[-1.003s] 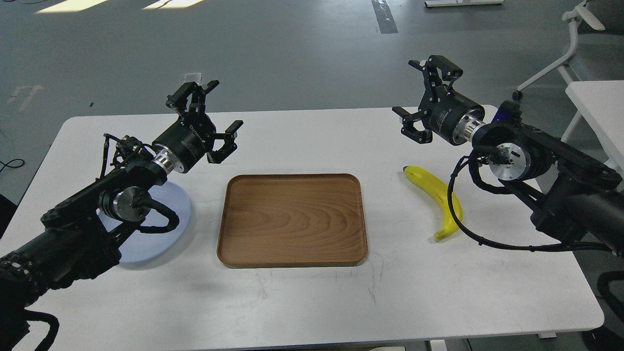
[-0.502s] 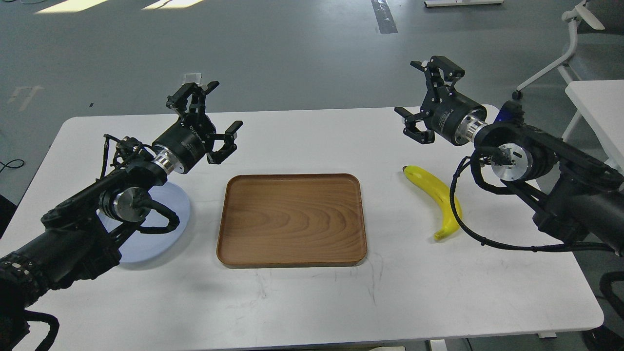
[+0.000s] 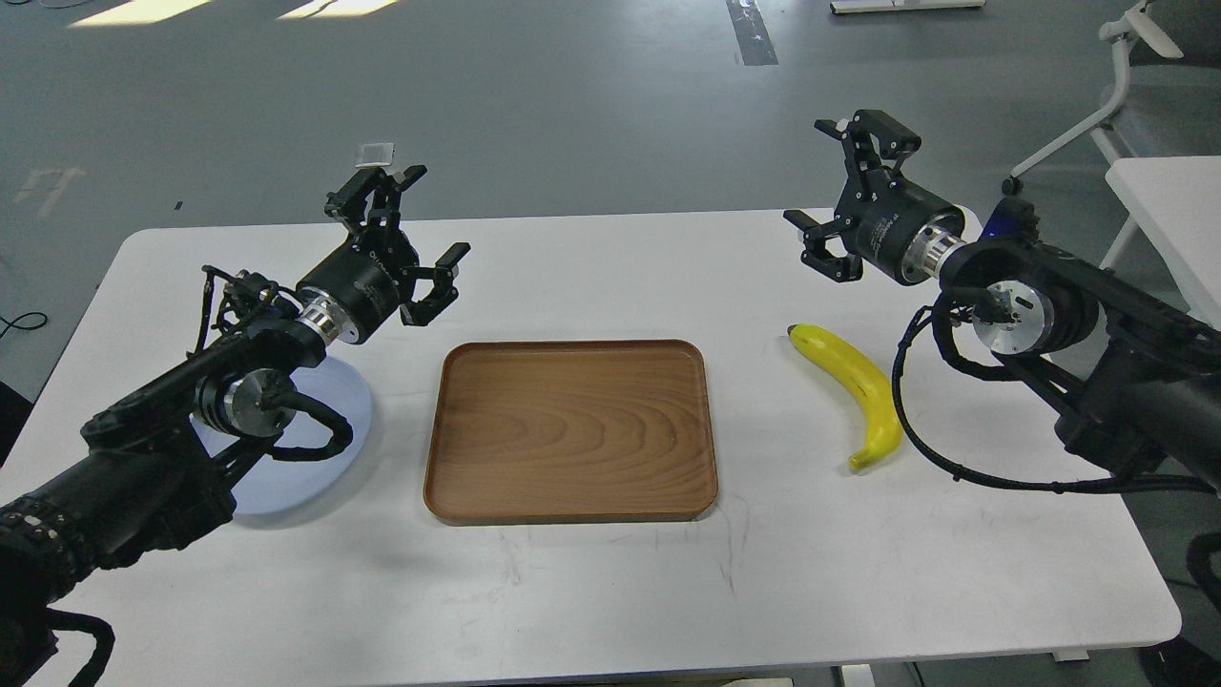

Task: Place banana on plate with both arms
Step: 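Lower the left gripper to the rim of the pale blue plate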

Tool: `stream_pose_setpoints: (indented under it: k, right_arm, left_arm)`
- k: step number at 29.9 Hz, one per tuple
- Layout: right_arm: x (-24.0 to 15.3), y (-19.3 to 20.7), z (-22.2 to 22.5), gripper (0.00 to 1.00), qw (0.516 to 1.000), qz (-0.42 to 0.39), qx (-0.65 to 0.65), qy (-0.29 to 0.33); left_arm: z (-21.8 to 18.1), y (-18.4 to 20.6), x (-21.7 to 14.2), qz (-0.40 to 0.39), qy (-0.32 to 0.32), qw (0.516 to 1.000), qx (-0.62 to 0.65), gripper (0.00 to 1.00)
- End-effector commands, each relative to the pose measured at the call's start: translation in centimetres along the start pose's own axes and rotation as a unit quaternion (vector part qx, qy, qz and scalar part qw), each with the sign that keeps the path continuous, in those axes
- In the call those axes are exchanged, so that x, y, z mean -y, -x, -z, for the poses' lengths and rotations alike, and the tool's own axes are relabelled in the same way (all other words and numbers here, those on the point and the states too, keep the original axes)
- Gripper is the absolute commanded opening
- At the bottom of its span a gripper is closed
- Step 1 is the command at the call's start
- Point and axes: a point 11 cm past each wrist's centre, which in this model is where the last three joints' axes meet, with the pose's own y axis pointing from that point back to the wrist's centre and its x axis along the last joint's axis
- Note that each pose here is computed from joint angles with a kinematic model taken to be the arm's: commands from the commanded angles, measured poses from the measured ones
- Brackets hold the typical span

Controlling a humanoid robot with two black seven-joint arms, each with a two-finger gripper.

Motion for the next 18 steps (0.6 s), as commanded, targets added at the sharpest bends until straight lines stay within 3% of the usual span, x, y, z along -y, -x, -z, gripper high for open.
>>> stream_pose_setpoints:
  k: [1, 6, 12, 14, 16, 18]
  right_arm:
    - [-0.2, -0.3, -0.5, 1.00, 1.000, -0.003, -0.005, 0.009]
    - [-0.4, -0.6, -1.5, 1.00, 1.000, -0.007, -0.006, 0.020]
    - [-0.4, -0.7, -1.6, 1.00, 1.000, -0.009, -0.005, 0.020]
    - [-0.4, -0.8, -1.7, 1.00, 1.000, -0.009, -0.006, 0.021]
    - [-0.4, -0.9, -1.7, 1.00, 1.000, -0.011, -0.007, 0.022]
    - [-0.4, -0.9, -1.7, 1.00, 1.000, -0.011, -0.010, 0.022]
  left_arm:
    - [0.3, -2.9, -0.5, -0.106, -0.002, 0.990, 0.088, 0.98]
    - [-2.6, -3.7, -1.2, -0.057, 0.019, 0.968, 0.246, 0.98]
    - [-7.4, -6.3, -4.2, -0.037, 0.017, 0.889, 0.456, 0.98]
    - [-8.9, -6.2, -6.0, -0.001, 0.009, 0.847, 0.532, 0.98]
    - [-9.8, -6.9, -8.3, 0.037, -0.010, 0.765, 0.643, 0.98]
    - [-9.2, -7.2, -9.1, 0.049, -0.018, 0.733, 0.679, 0.98]
